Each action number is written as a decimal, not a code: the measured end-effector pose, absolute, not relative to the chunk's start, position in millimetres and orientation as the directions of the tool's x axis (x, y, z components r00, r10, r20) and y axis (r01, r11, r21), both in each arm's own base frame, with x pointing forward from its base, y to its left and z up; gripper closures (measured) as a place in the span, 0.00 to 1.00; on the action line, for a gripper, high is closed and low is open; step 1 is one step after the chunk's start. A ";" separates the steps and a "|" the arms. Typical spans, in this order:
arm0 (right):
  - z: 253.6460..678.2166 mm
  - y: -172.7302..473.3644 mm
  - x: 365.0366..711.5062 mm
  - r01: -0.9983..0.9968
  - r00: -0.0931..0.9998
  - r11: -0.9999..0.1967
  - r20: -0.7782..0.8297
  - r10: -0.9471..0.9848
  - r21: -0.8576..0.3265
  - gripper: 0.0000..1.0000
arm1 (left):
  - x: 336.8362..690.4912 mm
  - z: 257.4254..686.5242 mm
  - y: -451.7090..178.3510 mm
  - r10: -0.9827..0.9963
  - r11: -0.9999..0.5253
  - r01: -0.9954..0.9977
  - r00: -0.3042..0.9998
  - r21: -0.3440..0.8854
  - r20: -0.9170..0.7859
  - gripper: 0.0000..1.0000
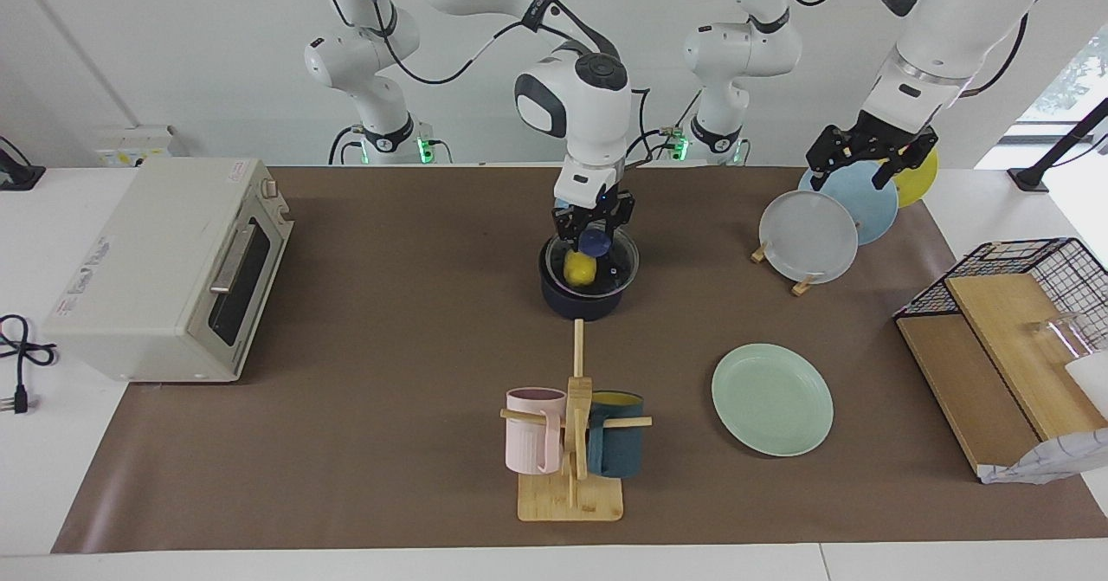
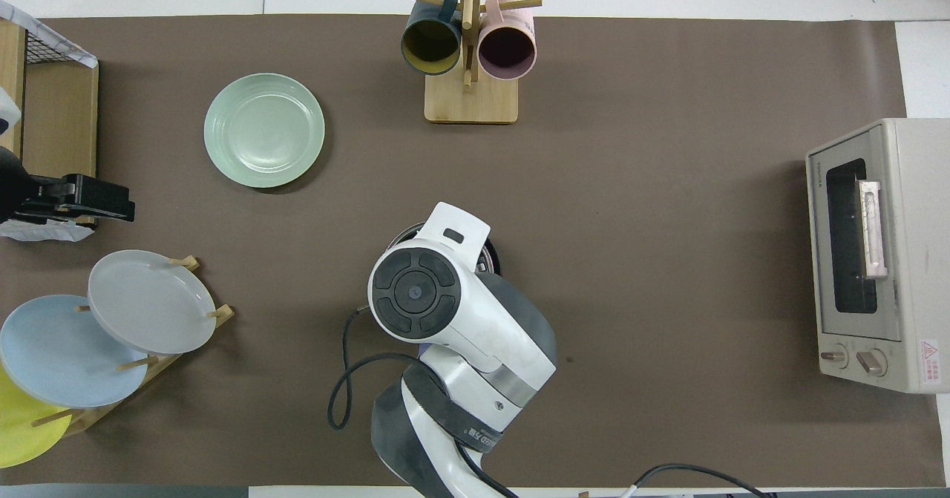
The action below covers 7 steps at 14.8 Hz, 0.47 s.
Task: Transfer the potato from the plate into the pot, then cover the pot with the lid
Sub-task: 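Carry the glass lid with the right gripper over the pot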
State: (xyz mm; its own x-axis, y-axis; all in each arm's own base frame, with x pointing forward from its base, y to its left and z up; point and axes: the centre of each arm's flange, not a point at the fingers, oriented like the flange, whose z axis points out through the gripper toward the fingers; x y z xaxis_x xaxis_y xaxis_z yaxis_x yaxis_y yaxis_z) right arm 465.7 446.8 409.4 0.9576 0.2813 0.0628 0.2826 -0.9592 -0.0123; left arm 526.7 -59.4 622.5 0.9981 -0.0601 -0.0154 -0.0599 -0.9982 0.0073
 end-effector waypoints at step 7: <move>407.8 441.4 466.2 0.279 0.959 -0.960 0.061 0.278 -0.005 0.34 | 527.4 620.9 -62.3 -0.065 -0.998 -0.065 0.998 0.007 -0.016 0.00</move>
